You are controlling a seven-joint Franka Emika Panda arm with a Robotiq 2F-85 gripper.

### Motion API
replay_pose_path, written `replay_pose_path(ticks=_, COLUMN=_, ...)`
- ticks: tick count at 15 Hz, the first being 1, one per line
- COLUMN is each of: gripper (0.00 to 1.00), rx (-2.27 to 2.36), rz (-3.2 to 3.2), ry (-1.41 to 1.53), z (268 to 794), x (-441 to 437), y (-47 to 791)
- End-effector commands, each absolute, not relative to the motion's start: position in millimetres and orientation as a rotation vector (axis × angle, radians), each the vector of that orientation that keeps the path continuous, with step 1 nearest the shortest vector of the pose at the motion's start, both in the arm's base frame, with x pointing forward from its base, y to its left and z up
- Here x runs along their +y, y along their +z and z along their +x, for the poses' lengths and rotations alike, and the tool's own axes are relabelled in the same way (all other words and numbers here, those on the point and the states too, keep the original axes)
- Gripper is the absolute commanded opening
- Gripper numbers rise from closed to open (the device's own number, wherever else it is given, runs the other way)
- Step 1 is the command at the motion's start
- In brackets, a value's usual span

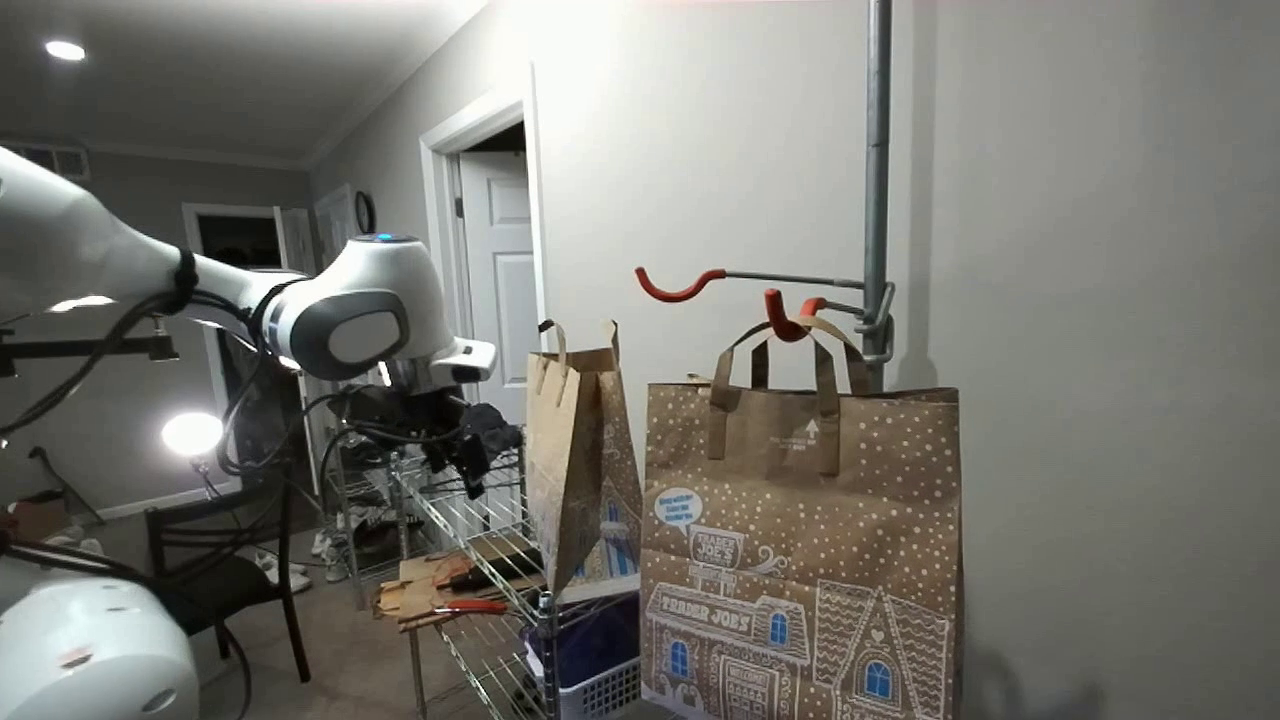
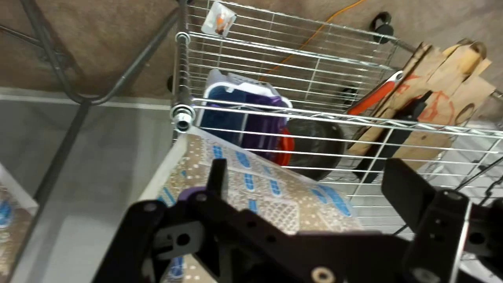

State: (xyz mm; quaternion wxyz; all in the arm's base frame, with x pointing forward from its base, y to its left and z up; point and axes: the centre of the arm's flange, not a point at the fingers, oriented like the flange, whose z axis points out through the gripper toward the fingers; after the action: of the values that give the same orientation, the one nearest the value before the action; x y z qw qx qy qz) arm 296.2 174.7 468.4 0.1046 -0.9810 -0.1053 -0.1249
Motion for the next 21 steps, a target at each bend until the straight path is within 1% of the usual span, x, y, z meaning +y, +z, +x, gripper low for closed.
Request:
replay_pose_path(ticks=1, gripper=1.0, rx=-0.055, rz=-3.004, ry=-0.398, z=284.4, x=137.9, y=469.8)
replay_pose_path(ticks=4, gripper=1.0, rx=0.168, rz=-3.057, ry=-0.39, z=289.2, x=117.1, y=466.1)
replay_pose_path(ticks=7, gripper=1.0, rx=0.297, rz=-3.073, ry=-0.392, z=301.5, x=104.8, y=468.2)
replay_pose_path(ticks=11, gripper=1.0, rx=0.309, rz=-2.991, ry=-0.467, z=324.6, x=83.7, y=475.2)
replay_pose_path(ticks=12, gripper=1.0, rx=0.293, rz=-3.025, ry=-0.455, z=310.6, x=91.3, y=474.2)
replay_pose_path(ticks=18, gripper=1.0, rx=0.324, rz=-3.0, ry=-0.459, z=316.6, x=83.0, y=476.1)
replay_pose_path(ticks=19, gripper=1.0, rx=0.398, rz=-2.998, ry=-0.451, z=329.7, x=80.3, y=473.2)
replay_pose_path(ticks=21, gripper=1.0, rx=0.608, rz=-2.98, ry=-0.522, z=372.2, x=55.8, y=463.2)
